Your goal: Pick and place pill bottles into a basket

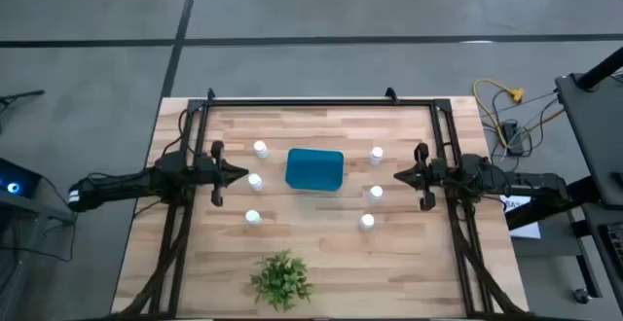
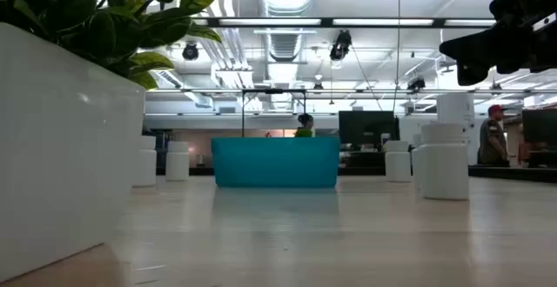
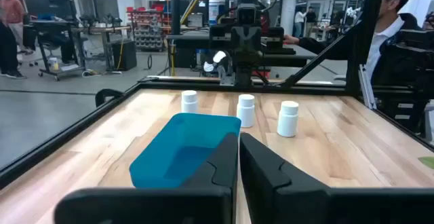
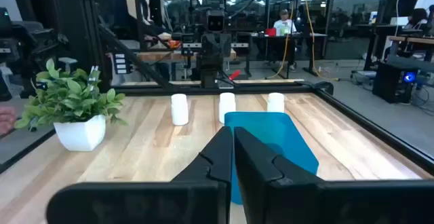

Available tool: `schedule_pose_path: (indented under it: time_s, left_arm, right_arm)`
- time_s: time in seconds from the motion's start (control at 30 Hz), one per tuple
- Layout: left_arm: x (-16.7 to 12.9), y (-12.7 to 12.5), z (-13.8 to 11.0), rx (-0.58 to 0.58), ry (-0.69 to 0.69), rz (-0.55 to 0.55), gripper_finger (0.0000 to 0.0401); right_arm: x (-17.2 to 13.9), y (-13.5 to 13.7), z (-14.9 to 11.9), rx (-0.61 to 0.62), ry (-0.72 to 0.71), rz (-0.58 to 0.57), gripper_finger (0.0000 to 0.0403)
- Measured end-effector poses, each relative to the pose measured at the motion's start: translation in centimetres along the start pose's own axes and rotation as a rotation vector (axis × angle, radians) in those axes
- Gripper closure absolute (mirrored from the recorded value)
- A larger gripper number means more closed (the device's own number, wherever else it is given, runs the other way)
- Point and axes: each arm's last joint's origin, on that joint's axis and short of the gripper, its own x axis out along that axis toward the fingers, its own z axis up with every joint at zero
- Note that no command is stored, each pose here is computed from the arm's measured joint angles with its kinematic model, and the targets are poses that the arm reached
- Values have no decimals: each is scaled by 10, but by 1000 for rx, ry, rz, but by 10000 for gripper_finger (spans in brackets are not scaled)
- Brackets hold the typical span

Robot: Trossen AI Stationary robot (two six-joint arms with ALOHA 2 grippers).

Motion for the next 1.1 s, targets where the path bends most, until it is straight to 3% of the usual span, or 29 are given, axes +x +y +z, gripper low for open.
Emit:
schedule_pose_path:
  time_s: [0.9,1.1]
  left_arm:
    - [0,0,0,0,0,0,401]
    - [0,0,0,0,0,0,401]
  right_arm:
    - [0,0,0,0,0,0,394]
    - [0,0,0,77,-5,1,394]
